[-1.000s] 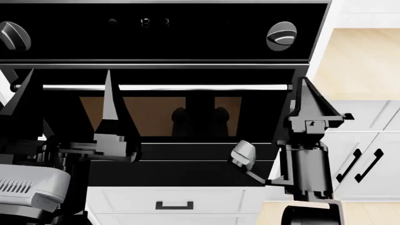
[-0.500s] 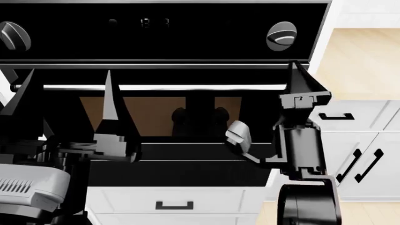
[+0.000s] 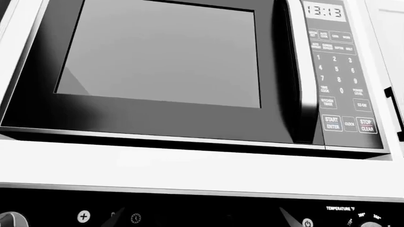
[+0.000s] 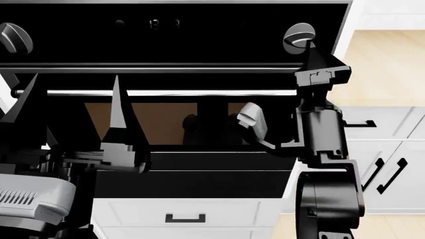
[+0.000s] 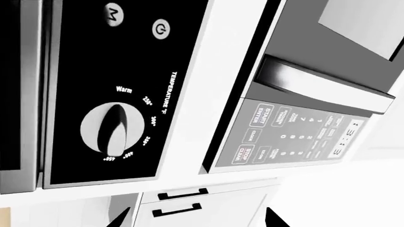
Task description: Preheat the oven by turning the temperature knob.
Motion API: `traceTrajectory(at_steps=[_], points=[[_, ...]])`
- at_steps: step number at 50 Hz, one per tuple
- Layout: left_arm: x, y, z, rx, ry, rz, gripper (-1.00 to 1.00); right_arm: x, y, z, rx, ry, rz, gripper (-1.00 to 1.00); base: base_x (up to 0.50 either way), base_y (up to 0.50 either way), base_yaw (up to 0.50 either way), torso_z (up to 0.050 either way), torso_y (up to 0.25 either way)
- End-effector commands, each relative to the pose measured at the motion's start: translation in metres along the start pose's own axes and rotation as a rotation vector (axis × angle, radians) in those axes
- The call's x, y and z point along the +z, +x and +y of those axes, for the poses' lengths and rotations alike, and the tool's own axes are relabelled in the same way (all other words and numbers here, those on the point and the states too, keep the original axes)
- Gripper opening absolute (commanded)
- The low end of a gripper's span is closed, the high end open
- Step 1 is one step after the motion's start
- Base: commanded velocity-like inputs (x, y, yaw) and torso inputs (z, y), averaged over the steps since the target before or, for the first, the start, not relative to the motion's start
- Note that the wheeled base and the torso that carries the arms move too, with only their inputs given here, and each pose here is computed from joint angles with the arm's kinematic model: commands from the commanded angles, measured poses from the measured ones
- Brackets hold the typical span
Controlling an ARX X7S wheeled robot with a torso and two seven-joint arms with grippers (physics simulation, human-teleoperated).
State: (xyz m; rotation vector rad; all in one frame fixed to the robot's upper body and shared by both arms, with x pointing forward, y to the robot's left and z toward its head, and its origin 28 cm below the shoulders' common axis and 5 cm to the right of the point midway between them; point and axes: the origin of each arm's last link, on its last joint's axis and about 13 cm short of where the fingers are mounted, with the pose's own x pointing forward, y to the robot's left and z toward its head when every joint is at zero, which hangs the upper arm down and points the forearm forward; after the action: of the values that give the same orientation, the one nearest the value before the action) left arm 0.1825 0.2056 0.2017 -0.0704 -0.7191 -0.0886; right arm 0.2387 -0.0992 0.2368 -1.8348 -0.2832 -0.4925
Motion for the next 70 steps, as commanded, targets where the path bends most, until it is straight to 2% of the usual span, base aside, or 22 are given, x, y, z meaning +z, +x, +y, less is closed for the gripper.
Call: traceTrajectory(at_steps=[1, 18, 20, 31, 63, 69, 70], points=[[-0.001, 0.0, 0.0, 0.001, -0.001, 0.003, 1.0, 0.001, 0.009, -0.001, 0.016, -0.015, -0.007, 1.0, 0.0, 0.0, 0.0, 0.0, 0.0], [-0.001, 0.001, 0.001, 0.002, -0.004, 0.005, 1.0, 0.004, 0.016, 0.001, 0.038, 0.0, -0.022, 1.0, 0.0, 0.0, 0.0, 0.0, 0.0], [-0.001, 0.0, 0.0, -0.001, -0.003, 0.006, 1.0, 0.003, 0.023, 0.009, 0.052, -0.001, -0.019, 1.0, 0.0, 0.0, 0.0, 0.0, 0.0], [-0.003, 0.0, 0.0, -0.003, -0.002, 0.01, 1.0, 0.003, 0.035, 0.02, 0.069, -0.007, 0.011, 1.0, 0.0, 0.0, 0.0, 0.0, 0.0], [-0.003, 0.001, 0.002, 0.001, -0.005, 0.014, 1.0, 0.006, 0.058, 0.022, 0.085, -0.011, 0.023, 1.0, 0.0, 0.0, 0.0, 0.0, 0.0], [-0.002, 0.001, 0.002, 0.001, -0.005, 0.014, 1.0, 0.006, 0.064, 0.031, 0.109, -0.004, 0.04, 1.0, 0.0, 0.0, 0.0, 0.0, 0.0], [-0.002, 0.001, 0.002, 0.001, -0.006, 0.014, 1.0, 0.007, 0.065, 0.032, 0.121, 0.018, 0.046, 1.0, 0.0, 0.0, 0.0, 0.0, 0.0]])
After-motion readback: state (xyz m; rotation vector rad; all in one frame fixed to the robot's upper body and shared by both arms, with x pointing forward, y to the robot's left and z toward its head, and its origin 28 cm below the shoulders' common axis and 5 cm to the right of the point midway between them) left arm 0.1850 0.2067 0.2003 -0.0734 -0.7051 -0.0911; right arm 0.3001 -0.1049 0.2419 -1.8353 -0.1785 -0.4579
